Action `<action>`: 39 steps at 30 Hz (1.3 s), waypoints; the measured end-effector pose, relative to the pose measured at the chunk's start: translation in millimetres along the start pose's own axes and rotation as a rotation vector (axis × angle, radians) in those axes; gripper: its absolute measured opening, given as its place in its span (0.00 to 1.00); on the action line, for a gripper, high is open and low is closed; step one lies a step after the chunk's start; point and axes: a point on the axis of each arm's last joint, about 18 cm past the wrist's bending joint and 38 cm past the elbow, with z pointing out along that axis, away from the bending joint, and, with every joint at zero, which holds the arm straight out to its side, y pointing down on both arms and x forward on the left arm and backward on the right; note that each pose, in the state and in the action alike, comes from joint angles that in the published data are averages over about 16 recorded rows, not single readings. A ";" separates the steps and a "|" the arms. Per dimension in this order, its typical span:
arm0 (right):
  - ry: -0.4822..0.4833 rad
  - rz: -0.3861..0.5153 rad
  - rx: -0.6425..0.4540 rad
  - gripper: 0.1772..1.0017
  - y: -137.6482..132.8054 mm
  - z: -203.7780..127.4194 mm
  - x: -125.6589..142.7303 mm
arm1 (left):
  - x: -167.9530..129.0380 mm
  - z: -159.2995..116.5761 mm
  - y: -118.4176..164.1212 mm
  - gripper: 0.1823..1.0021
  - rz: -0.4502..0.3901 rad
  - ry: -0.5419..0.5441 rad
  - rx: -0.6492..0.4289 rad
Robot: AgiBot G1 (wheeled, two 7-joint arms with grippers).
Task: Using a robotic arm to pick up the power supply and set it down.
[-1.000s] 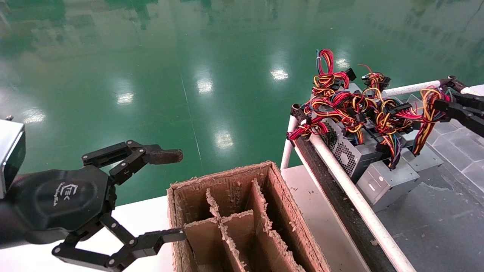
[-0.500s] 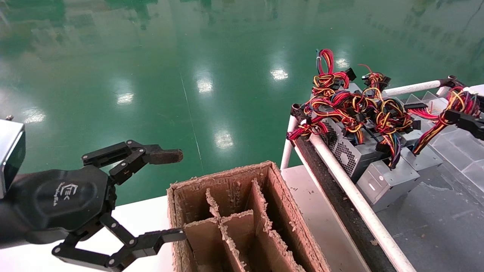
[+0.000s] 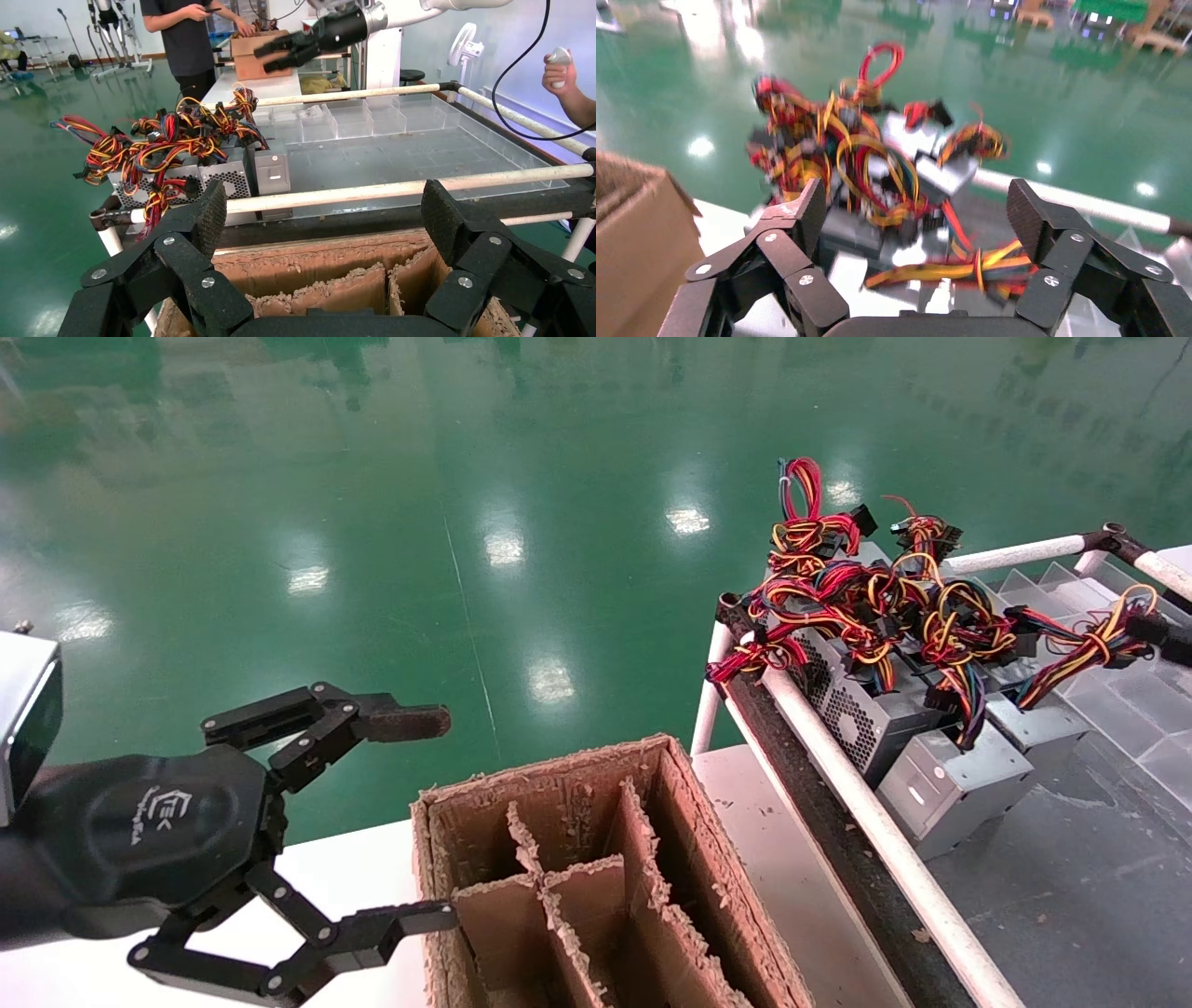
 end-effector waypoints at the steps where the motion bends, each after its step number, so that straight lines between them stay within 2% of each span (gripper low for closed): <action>1: -0.003 0.003 0.012 0.82 -2.9 0.6 -0.5 | 0.0 0.0 0.0 1.00 0.000 0.000 0.000; 9: -0.053 0.012 0.119 0.94 -32.2 11.5 -7.0 | -0.1 -0.1 0.0 1.00 0.000 -0.001 0.000; 15: -0.099 -0.005 0.148 0.99 -44.0 21.5 -14.9 | -0.2 -0.2 0.0 1.00 0.000 -0.001 0.000; 26: -0.200 -0.063 0.142 1.00 -48.5 39.4 -39.3 | -0.2 -0.3 0.0 1.00 0.000 -0.001 0.000; 39: -0.354 -0.107 0.138 1.00 -48.6 58.9 -85.3 | -0.2 -0.3 0.0 1.00 0.000 -0.001 0.000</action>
